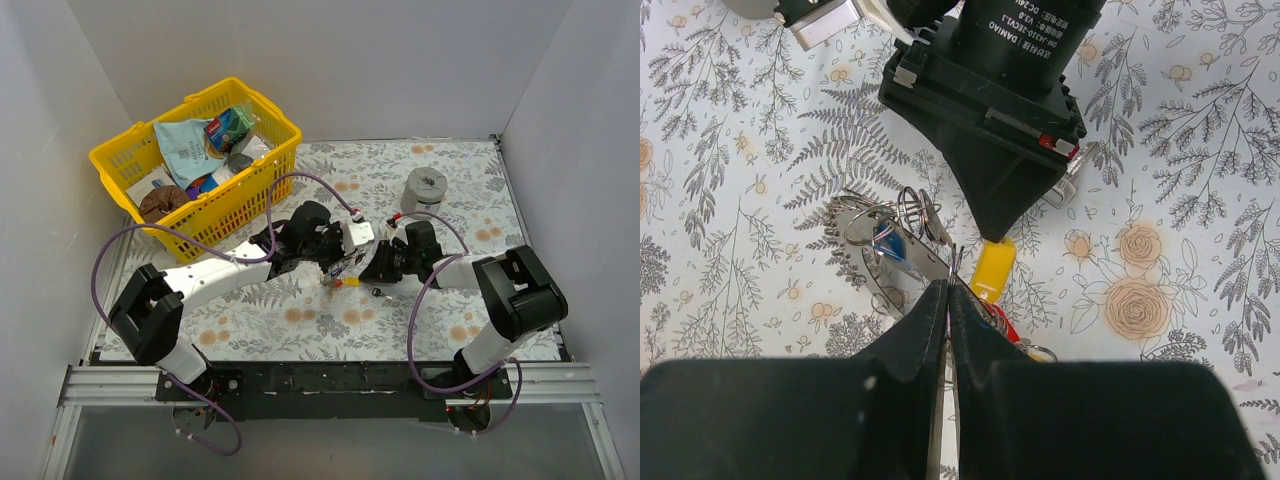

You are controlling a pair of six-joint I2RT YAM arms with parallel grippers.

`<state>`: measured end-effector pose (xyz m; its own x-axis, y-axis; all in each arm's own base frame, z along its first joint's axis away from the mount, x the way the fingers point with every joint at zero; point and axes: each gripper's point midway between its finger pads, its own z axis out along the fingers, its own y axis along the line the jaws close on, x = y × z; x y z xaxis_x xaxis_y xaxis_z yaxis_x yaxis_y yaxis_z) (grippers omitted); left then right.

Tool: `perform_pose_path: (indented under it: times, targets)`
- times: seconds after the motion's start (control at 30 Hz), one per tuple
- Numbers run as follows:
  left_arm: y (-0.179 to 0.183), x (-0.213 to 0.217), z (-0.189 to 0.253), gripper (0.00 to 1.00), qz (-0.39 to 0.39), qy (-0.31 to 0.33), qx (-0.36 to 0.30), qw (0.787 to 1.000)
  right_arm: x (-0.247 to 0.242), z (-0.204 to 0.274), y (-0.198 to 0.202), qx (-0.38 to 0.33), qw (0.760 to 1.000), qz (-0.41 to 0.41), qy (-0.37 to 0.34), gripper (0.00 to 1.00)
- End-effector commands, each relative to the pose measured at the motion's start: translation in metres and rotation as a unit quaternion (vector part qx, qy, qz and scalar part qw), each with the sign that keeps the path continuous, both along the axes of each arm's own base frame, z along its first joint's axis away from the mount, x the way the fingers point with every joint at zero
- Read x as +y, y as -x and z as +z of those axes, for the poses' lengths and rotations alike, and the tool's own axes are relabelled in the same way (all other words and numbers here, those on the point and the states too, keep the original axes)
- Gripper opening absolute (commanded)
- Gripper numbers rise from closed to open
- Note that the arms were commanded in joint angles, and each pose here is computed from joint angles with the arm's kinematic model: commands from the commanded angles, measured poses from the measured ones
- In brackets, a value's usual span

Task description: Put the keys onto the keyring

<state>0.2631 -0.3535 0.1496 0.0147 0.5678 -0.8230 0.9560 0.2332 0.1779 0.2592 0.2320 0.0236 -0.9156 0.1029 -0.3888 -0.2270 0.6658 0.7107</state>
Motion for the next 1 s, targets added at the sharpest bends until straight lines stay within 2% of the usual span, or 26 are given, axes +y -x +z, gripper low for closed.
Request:
perform_pose_path:
  times: [0.0, 0.03, 0.07, 0.33, 0.73, 0.97]
  targets:
    - [0.007, -0.001, 0.029, 0.00, -0.011, 0.034, -0.023, 0.999, 0.002, -0.008, -0.004, 0.007, 1.000, -0.007, 0.009, 0.20]
    - [0.007, -0.001, 0.029, 0.00, -0.010, 0.034, -0.022, 0.999, 0.002, -0.008, -0.004, 0.007, 1.000, -0.007, 0.009, 0.08]
    - [0.007, -0.001, 0.029, 0.00, -0.009, 0.033, -0.023, 0.999, 0.003, -0.009, -0.004, 0.008, 1.000, -0.008, 0.008, 0.02]
    - [0.006, 0.001, 0.028, 0.00, -0.007, 0.030, -0.026, 0.999, 0.001, 0.007, -0.006, -0.025, 1.000, 0.005, 0.014, 0.01]
    - [0.005, 0.000, 0.025, 0.00, -0.009, 0.026, -0.027, 0.999, -0.015, 0.050, -0.002, -0.142, 0.983, 0.093, 0.075, 0.01]
    - [0.002, -0.003, 0.021, 0.00, -0.007, 0.024, -0.019, 1.000, -0.013, 0.082, 0.016, -0.184, 0.972, 0.134, 0.052, 0.01]
